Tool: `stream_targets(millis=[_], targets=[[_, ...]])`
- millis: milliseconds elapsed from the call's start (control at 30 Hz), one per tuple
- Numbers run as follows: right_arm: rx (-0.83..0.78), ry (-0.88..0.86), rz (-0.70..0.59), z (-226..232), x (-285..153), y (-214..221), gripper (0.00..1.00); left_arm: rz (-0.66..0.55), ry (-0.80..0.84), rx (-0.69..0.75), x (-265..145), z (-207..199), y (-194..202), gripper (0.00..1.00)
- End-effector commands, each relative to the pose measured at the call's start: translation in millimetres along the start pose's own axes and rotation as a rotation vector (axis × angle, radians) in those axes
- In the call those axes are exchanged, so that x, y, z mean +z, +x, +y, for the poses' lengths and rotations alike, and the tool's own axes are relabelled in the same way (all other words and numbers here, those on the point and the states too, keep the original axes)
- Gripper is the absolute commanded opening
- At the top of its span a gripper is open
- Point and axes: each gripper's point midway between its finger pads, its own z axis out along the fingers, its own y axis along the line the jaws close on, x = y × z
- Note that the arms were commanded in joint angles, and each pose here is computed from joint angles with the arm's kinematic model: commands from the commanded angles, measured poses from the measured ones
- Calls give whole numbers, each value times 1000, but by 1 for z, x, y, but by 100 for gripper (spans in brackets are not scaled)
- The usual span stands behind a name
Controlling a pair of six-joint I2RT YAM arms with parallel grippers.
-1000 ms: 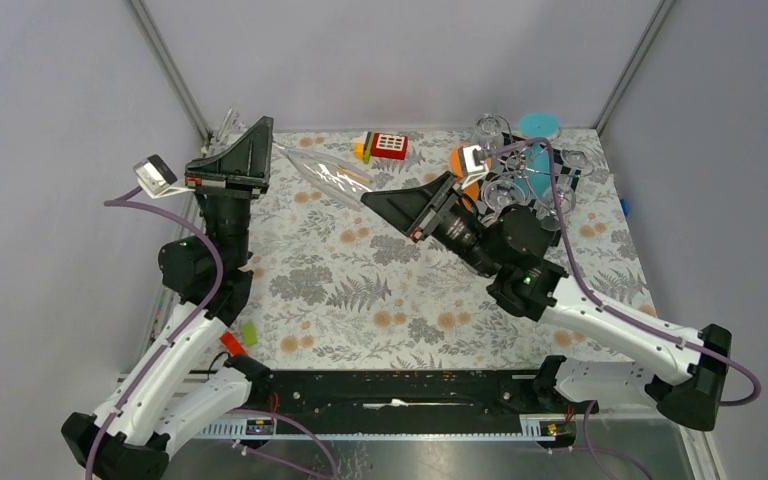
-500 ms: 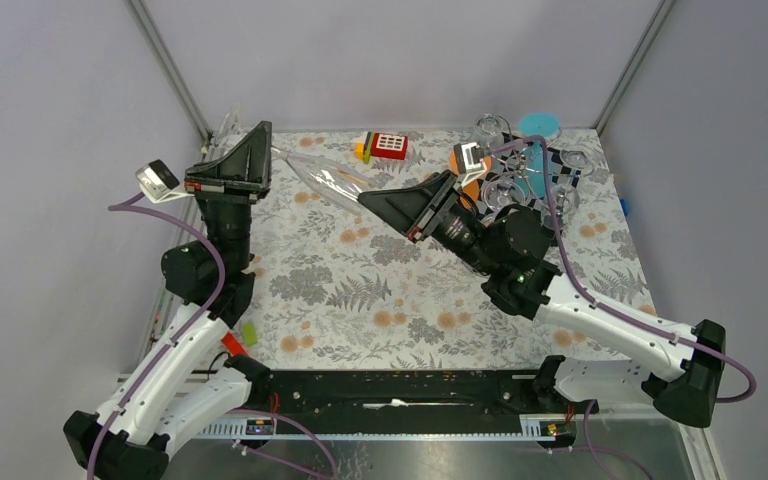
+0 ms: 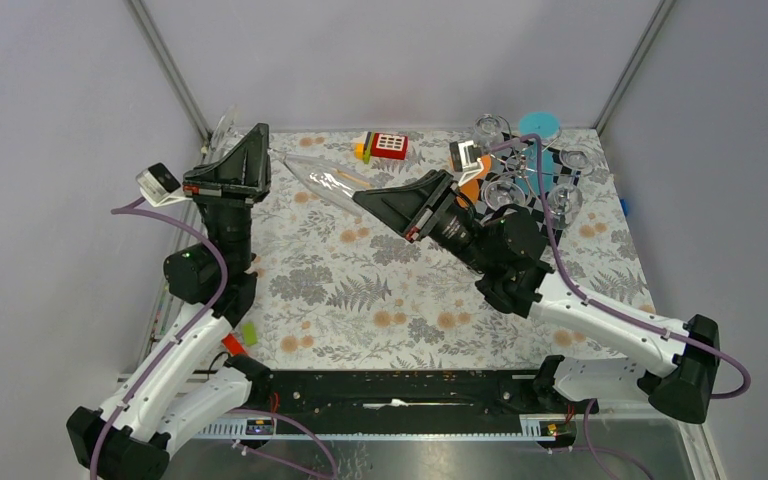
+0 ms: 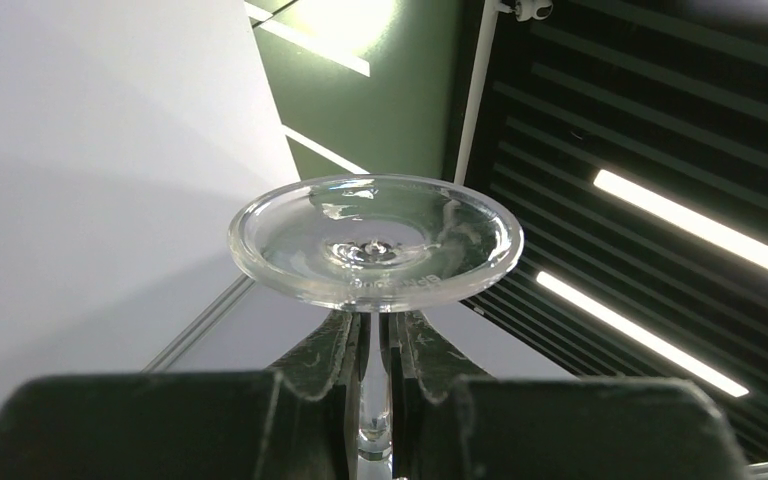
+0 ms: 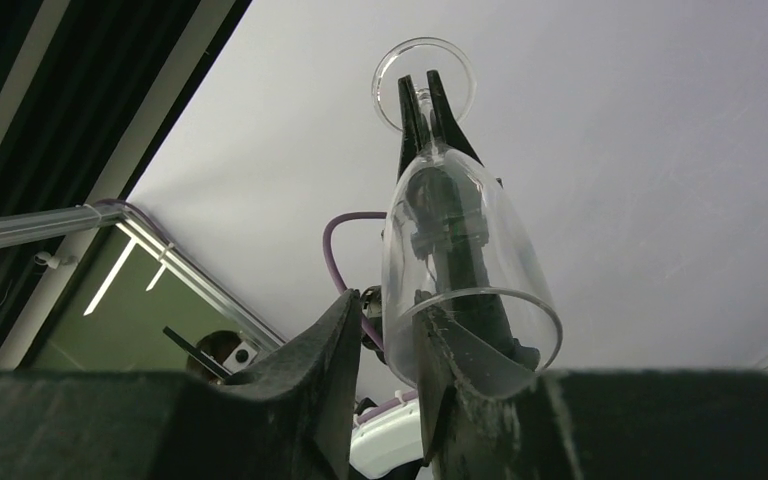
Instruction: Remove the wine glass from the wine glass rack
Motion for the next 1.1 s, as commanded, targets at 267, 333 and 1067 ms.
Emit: stream_targets(millis=[267,333,1067], targets=[[0,-74,-25,31,8,-12,3,7,162,-49,-10,-44,-6,0],[-1,-66,-27,30,8,-12,0,6,162,-45,-11,-44,-7,8],[-314,164,-23,2,14,-31,0,310,-339,358,-67,18,7,99]])
